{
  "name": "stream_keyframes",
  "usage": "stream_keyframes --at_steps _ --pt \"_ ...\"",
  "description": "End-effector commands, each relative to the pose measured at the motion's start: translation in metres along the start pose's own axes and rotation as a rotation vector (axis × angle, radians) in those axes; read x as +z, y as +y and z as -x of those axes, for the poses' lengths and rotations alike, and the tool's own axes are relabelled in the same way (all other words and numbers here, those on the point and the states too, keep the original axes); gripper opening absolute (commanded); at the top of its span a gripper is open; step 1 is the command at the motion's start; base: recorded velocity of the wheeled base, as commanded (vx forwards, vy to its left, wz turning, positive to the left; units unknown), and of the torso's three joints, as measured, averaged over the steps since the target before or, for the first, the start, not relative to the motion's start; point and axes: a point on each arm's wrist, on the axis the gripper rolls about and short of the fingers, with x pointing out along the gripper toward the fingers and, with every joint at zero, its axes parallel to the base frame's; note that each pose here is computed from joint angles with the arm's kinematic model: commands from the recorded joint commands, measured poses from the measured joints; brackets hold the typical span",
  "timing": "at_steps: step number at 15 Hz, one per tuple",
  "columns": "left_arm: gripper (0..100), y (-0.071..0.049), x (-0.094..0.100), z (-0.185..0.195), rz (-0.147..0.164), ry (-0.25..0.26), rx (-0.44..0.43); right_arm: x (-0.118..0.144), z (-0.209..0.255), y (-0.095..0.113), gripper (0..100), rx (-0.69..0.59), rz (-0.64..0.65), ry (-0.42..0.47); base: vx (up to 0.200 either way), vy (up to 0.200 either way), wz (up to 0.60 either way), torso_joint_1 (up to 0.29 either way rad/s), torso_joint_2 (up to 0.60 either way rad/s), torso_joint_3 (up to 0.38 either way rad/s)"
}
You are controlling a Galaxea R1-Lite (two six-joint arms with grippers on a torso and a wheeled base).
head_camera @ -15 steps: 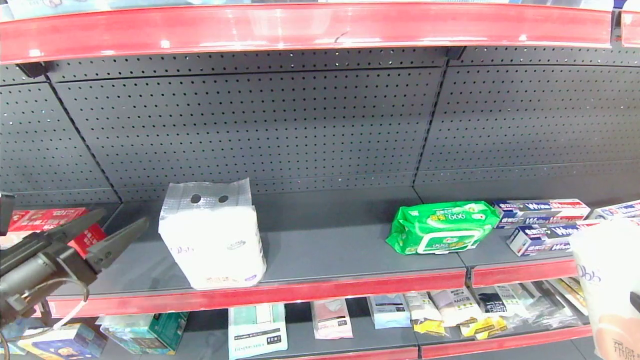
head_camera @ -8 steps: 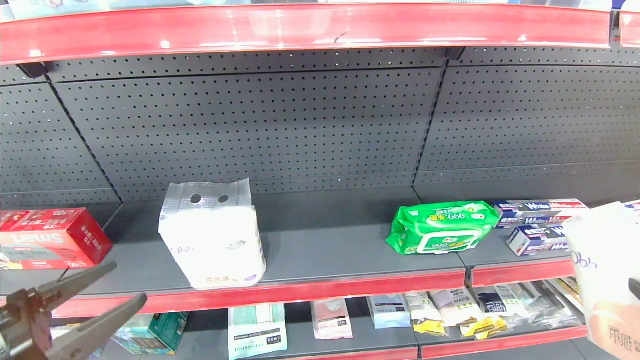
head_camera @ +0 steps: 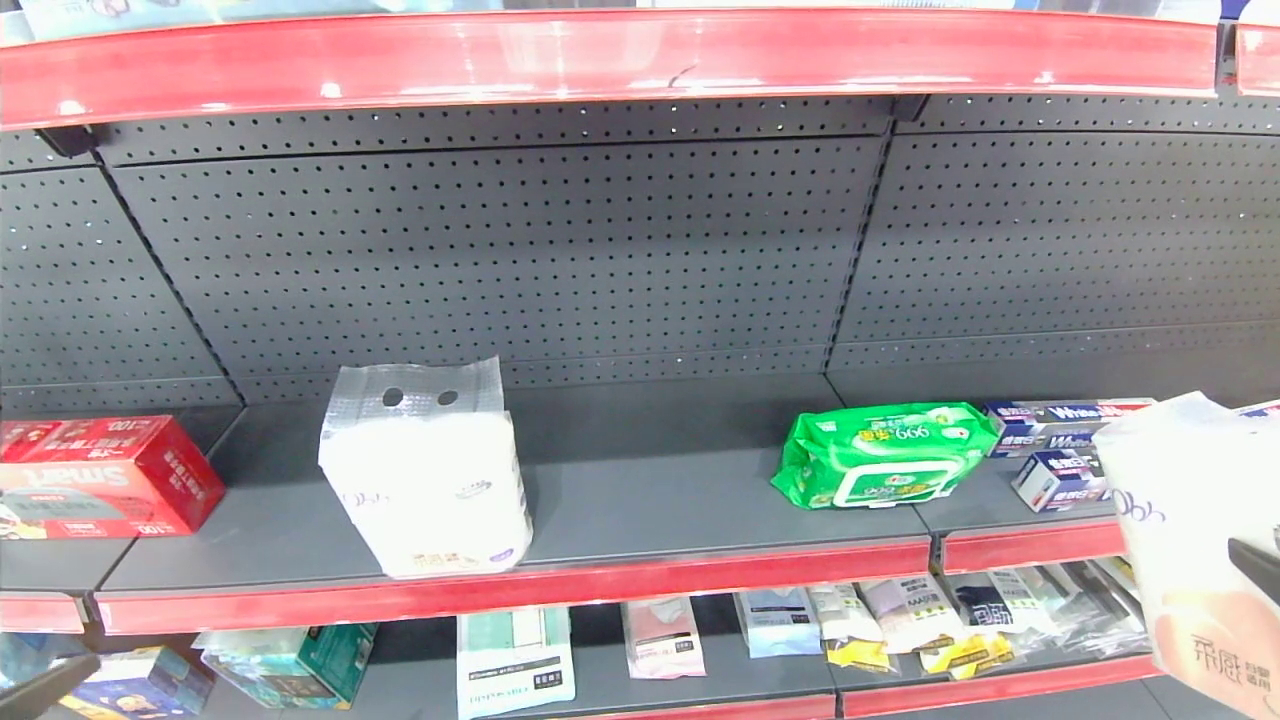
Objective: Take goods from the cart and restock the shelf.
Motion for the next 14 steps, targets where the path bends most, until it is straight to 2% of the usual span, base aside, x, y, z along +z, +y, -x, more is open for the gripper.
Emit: stream_keyframes --at_steps 1,2,3,4,5,6,7,8,9,10,11,12,14 --pt "100 -0.005 -0.001 0.010 -0.035 -0.062 0.052 0.001 -0.002 0.000 0 0.006 0.004 0.006 0.000 0.000 0.00 0.000 0.00 0.000" --pt "100 -0.007 -0.002 0.014 -0.051 -0.093 0.041 0.002 -0.002 0.000 0 0.003 0.003 0.003 0.000 0.000 0.00 0.000 0.00 0.000" --pt "100 -0.012 -0.003 0.020 -0.074 -0.117 -0.031 0.002 -0.002 0.000 0 0.002 0.003 0.005 0.000 0.000 0.00 0.000 0.00 0.000" --pt "100 -0.014 -0.004 0.024 -0.088 -0.126 -0.090 0.002 -0.003 0.000 0 0.003 0.003 0.007 0.000 0.000 0.00 0.000 0.00 0.000" --pt "100 -0.016 -0.002 0.035 -0.097 -0.101 -0.198 0.008 -0.006 -0.002 0 0.002 0.003 0.005 0.000 0.000 0.00 0.000 0.00 0.000" --pt "100 -0.016 -0.002 0.036 -0.093 -0.086 -0.196 0.011 -0.008 -0.003 0 0.001 0.001 0.006 0.000 0.000 0.00 0.000 0.00 0.000" --pt "100 -0.012 -0.003 0.030 -0.064 -0.039 -0.049 0.020 -0.013 -0.005 0 0.000 0.000 0.003 0.000 0.000 0.00 0.000 0.00 0.000" --pt "100 -0.010 -0.007 0.030 -0.051 -0.031 0.035 0.022 -0.014 -0.006 0 0.000 -0.002 0.003 0.000 0.000 0.00 0.000 0.00 0.000" --pt "100 -0.010 -0.016 0.030 -0.052 -0.033 0.048 0.023 -0.015 -0.006 0 0.002 -0.003 0.004 0.000 0.000 0.00 0.000 0.00 0.000" --pt "100 -0.012 -0.032 0.035 -0.078 -0.068 0.032 0.022 -0.013 -0.006 0 0.001 -0.005 0.000 0.000 0.000 0.00 0.000 0.00 0.000" --pt "100 -0.012 -0.051 0.036 -0.122 -0.076 0.002 0.020 -0.013 -0.005 0 0.003 -0.005 0.002 0.000 0.000 0.00 0.000 0.00 0.000" --pt "100 -0.010 -0.061 0.035 -0.141 -0.067 -0.016 0.020 -0.013 -0.005 0 0.003 -0.005 0.002 0.000 0.000 0.00 0.000 0.00 0.000" --pt "100 -0.010 -0.065 0.033 -0.119 -0.061 -0.011 0.024 -0.011 -0.006 0 0.014 0.006 -0.019 0.000 0.000 0.00 0.000 0.00 0.000"
